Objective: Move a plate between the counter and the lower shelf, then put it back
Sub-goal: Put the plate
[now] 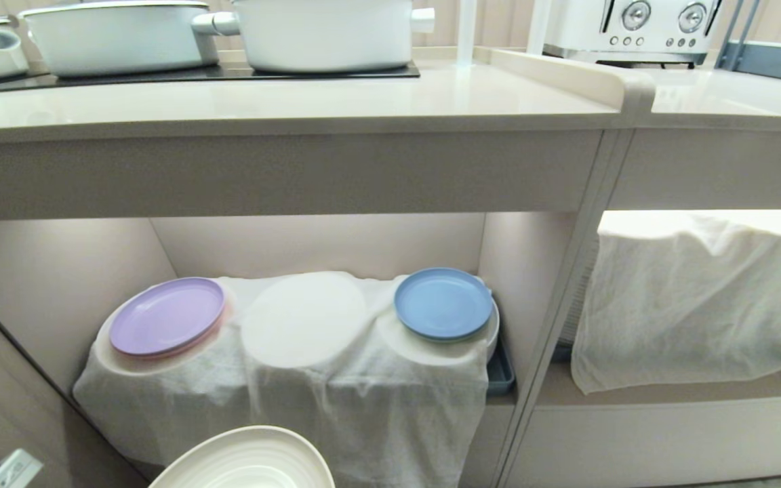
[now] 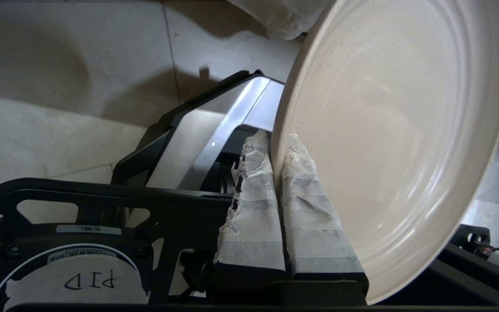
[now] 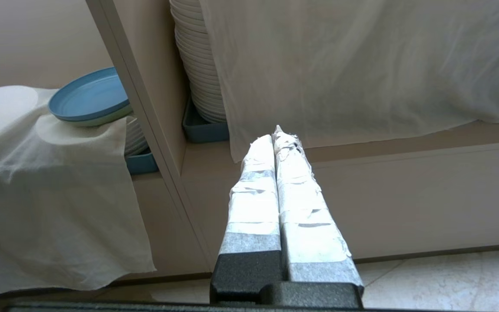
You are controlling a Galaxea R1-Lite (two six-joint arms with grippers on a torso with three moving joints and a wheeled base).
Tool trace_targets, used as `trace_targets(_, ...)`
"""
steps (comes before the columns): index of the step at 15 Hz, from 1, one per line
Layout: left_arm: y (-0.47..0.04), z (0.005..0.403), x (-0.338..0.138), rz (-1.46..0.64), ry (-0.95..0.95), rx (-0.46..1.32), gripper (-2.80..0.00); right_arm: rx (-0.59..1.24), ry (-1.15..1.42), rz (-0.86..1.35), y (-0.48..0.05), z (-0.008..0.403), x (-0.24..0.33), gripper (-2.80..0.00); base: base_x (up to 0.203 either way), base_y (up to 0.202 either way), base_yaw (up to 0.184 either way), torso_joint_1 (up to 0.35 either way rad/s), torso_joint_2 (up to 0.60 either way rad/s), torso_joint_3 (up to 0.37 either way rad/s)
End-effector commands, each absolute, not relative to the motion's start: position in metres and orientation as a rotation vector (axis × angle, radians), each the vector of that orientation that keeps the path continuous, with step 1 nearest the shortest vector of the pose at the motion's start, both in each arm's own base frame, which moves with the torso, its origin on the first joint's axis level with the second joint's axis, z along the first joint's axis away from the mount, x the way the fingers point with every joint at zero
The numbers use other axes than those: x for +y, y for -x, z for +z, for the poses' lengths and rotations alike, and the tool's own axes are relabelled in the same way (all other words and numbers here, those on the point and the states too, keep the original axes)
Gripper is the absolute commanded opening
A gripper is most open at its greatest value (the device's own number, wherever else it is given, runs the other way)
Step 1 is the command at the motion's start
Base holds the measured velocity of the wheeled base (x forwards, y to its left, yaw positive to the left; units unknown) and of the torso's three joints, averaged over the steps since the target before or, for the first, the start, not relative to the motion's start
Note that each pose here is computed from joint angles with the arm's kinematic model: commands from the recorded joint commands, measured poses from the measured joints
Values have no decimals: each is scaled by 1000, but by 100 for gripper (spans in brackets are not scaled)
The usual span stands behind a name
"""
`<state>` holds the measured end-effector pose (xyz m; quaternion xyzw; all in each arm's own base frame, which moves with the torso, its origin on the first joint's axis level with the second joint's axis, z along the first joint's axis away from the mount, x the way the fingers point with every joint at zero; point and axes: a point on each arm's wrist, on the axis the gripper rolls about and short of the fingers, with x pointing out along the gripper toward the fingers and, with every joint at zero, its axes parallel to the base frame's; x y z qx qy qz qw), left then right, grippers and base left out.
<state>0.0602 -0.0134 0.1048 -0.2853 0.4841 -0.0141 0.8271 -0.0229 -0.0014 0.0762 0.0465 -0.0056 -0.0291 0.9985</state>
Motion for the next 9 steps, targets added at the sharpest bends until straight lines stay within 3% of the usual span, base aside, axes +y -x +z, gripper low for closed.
trace_targets(1,-60,105,-13,-29,609,1031,-280,-13,-94,-58,23,77,-1,-280,0,0,0,48,-317,-292)
trace_targets(9,-61,106,-14,-30,611,1027,-280,-12,-92,-58,23,76,-1,-280,0,0,0,182,-495,-281)
